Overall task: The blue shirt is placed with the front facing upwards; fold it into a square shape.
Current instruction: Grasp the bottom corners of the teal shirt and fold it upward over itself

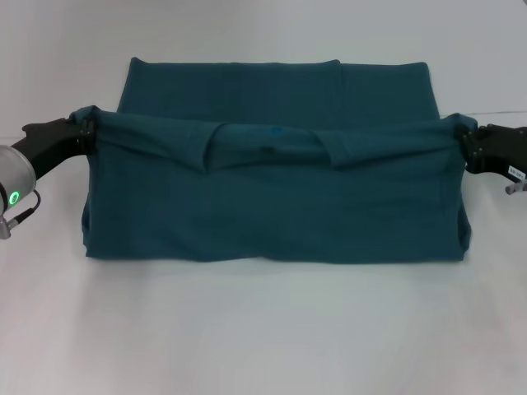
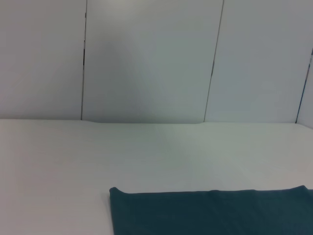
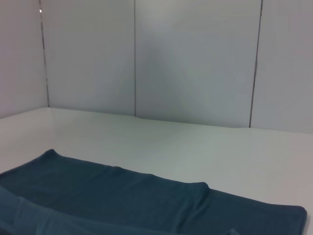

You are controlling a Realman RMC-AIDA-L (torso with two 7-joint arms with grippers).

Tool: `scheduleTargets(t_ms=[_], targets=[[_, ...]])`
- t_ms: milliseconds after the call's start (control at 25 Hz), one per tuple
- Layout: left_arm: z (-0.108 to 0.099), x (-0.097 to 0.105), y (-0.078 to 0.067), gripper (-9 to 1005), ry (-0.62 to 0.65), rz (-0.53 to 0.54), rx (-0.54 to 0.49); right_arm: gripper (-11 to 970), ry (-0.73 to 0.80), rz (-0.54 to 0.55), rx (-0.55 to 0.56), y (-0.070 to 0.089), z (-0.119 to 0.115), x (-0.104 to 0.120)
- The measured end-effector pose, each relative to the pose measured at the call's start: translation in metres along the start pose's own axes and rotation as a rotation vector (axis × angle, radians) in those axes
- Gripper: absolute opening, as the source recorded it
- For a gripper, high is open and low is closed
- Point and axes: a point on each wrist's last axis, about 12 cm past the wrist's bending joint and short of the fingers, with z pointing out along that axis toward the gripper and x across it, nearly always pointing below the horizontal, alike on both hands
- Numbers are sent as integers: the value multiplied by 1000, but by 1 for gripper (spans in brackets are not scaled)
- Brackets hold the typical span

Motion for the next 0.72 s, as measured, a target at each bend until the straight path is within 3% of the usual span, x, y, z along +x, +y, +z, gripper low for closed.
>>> scheduleTargets(t_ms=[520,720], targets=[[6,-2,-4,51,7,-3,-15,47,3,-17,32,-3,14,-13],[9,-3,-6,51,17,-6,-31,49,25,-31,42,1,18,-8]])
